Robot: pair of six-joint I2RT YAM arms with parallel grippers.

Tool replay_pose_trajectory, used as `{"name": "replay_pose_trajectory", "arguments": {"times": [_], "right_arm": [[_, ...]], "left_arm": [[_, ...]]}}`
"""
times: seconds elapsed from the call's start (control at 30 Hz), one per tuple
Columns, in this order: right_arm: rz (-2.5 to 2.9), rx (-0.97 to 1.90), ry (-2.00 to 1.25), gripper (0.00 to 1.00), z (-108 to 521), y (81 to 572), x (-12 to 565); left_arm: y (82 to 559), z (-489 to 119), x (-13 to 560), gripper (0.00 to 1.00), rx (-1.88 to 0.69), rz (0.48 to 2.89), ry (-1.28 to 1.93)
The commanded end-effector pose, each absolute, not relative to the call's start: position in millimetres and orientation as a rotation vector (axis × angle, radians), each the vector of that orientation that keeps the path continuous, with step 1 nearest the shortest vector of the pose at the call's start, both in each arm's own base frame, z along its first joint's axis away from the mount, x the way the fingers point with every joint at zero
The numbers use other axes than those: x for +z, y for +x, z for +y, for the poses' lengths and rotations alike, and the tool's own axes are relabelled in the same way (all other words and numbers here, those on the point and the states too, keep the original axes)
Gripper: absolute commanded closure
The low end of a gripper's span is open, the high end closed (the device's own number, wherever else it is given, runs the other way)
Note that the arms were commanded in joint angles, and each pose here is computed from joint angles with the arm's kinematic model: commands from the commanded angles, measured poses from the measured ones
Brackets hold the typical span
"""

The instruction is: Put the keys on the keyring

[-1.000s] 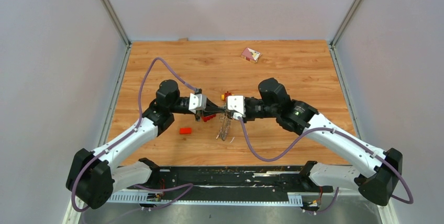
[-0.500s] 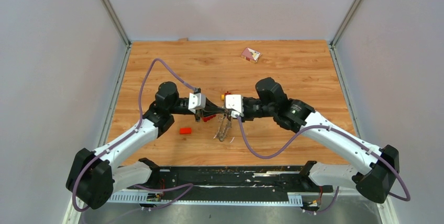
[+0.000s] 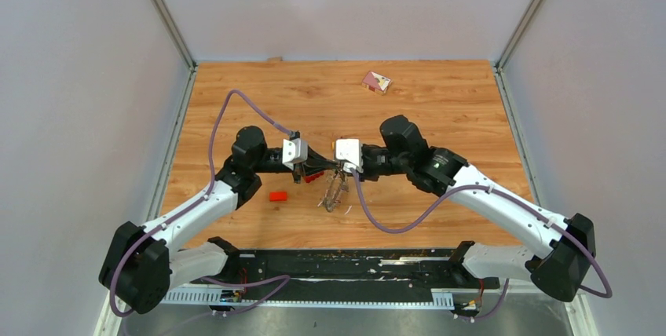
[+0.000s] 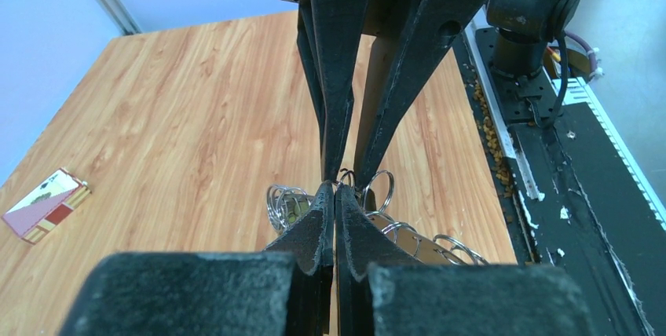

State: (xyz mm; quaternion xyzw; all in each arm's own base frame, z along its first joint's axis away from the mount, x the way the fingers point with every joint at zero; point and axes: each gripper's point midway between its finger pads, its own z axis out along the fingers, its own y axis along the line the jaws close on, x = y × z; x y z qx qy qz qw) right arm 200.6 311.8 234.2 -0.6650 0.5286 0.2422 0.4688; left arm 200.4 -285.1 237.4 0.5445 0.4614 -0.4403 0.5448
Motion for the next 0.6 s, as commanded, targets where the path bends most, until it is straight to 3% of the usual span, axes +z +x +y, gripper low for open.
{"name": "replay_pose_trajectory", "arguments": {"times": [0.0, 0.13, 0.43, 0.57], "right_arm": [[1.288, 0.635, -1.588, 0.84, 322, 204, 250], [1.302, 0.642, -1.581, 0.86, 323, 205, 250], [1.307, 0.617, -1.558, 1.0, 321, 211, 253], [1.296, 0.597, -1.548, 1.0, 320, 213, 258]], "left_arm": [[200, -286, 271, 1.0, -0.987, 0.956, 1.271], [200, -286, 268, 1.0, -0.988, 0.96, 1.273], [198, -286, 264, 1.0, -0.988, 0.958, 1.286], [196, -285, 259, 1.0, -0.987, 0.956, 1.309]]}}
